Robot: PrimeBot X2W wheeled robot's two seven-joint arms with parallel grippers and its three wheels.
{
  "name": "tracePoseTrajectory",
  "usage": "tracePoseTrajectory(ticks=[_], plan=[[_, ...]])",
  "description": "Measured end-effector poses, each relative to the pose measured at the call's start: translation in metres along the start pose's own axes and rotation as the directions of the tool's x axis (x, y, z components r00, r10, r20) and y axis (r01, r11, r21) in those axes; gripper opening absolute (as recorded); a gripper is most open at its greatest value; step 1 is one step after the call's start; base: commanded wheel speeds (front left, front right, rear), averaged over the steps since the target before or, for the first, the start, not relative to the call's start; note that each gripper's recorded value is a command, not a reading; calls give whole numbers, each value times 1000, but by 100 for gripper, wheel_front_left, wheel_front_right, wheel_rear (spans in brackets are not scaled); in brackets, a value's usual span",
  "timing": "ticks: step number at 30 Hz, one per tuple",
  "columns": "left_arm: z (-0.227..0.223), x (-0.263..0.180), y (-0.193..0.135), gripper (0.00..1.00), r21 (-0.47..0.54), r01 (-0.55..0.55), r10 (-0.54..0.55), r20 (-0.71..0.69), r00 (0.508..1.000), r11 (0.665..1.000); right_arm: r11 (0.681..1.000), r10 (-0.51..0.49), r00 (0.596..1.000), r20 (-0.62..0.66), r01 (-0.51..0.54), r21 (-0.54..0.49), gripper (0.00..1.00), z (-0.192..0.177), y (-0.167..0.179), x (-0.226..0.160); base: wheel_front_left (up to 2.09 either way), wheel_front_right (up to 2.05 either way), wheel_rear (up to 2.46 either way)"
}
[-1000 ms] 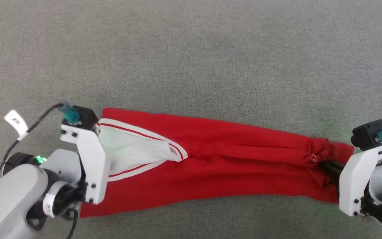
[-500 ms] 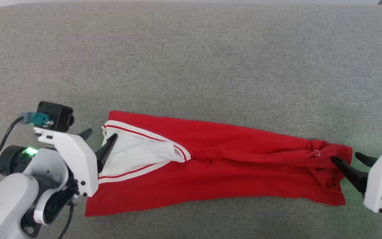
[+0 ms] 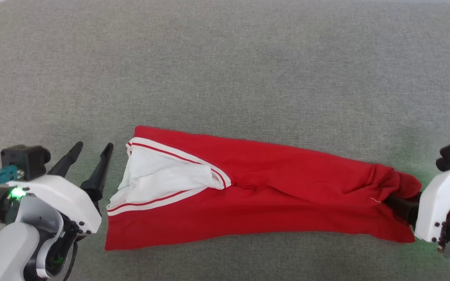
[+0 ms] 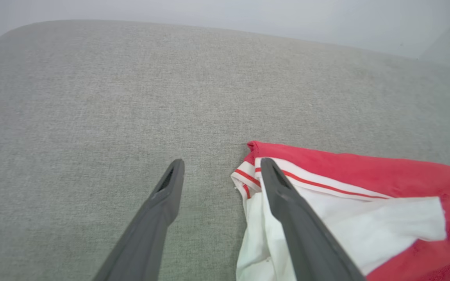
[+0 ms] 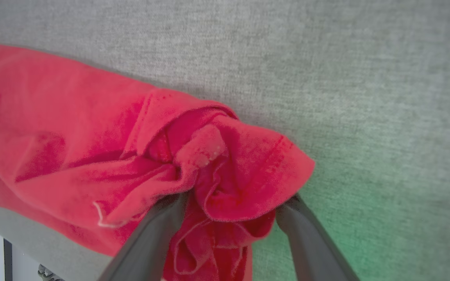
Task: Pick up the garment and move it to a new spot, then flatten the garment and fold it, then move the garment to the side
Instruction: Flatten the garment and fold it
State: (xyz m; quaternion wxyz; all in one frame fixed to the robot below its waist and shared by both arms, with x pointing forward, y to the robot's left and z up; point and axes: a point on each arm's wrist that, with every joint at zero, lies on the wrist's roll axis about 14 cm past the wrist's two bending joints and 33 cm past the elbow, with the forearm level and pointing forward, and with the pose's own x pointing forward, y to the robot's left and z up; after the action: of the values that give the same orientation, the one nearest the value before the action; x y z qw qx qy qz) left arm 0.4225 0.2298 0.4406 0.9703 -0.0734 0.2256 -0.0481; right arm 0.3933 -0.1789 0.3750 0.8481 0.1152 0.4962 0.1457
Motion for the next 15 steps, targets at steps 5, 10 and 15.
tracePoseTrajectory(ticks=[5,10,15], plan=[[-6,-4,14,100,-34,-45,47,56,997,998,999,40,999,-36,-41,-8,0,2,9,12,0,0,0],[-14,-12,28,100,-70,-91,99,112,989,993,989,145,989,-23,-144,13,0,10,35,21,0,0,0],[-19,-19,40,100,-106,-131,147,151,978,986,980,196,981,2,-196,36,0,19,43,18,0,0,0]])
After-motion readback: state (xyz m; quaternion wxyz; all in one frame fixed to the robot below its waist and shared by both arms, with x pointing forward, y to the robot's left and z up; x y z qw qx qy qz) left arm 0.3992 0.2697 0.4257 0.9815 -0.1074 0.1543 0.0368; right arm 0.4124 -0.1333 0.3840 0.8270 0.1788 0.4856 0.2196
